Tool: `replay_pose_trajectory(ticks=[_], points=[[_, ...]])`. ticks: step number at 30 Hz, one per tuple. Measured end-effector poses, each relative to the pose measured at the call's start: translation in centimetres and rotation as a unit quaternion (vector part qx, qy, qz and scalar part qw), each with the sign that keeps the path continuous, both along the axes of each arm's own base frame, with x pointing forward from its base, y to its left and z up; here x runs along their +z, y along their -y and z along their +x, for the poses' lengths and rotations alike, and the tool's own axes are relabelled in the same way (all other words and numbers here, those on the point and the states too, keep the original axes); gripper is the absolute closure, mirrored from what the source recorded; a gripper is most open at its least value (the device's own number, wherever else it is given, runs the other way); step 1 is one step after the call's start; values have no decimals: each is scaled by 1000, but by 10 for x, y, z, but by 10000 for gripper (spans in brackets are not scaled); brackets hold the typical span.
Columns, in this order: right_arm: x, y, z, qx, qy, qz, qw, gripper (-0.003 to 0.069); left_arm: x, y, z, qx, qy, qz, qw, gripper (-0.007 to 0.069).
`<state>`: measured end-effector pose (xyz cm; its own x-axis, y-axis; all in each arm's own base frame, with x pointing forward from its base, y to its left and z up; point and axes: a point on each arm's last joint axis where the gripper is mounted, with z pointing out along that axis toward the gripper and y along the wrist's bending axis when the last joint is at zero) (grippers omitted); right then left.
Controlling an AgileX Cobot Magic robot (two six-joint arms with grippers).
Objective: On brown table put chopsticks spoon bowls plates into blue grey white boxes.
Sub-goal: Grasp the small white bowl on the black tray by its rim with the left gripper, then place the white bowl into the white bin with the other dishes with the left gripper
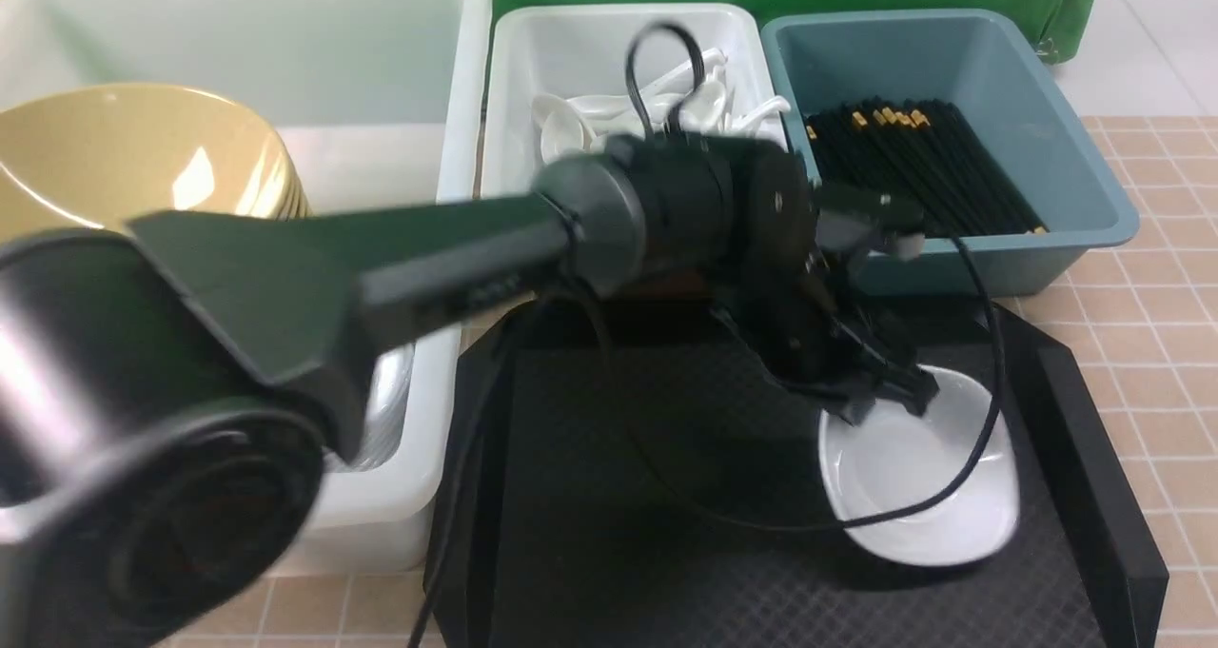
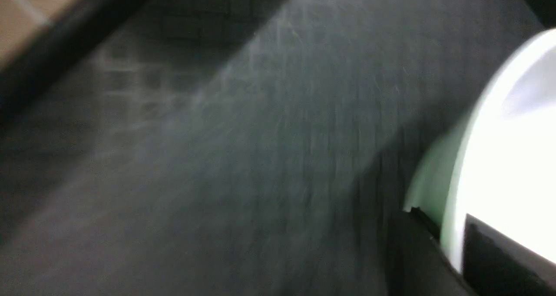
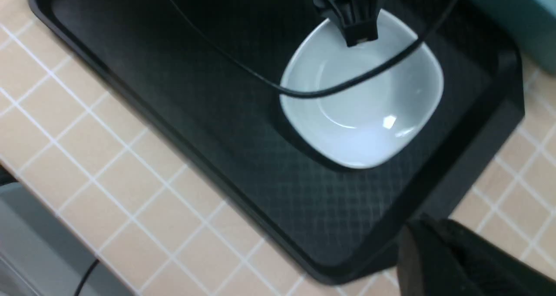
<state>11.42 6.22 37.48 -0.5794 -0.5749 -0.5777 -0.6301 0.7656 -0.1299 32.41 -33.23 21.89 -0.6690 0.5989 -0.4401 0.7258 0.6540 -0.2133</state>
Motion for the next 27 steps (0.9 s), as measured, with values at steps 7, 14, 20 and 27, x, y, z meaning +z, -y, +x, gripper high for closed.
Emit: replay_pose_trajectory(ticks=[7,14,20,27], points=[[34,-41,32,98,16,57,993,610,136,-98,-6,47,96,-7,994,620],[52,-118,49,232,39,68,969,610,174,-210,-35,152,101,14,983,620],[50,-177,59,290,53,27,955,610,134,-295,-64,272,48,56,959,620],[47,-193,71,288,60,20,955,610,105,-321,-65,311,26,46,949,598]])
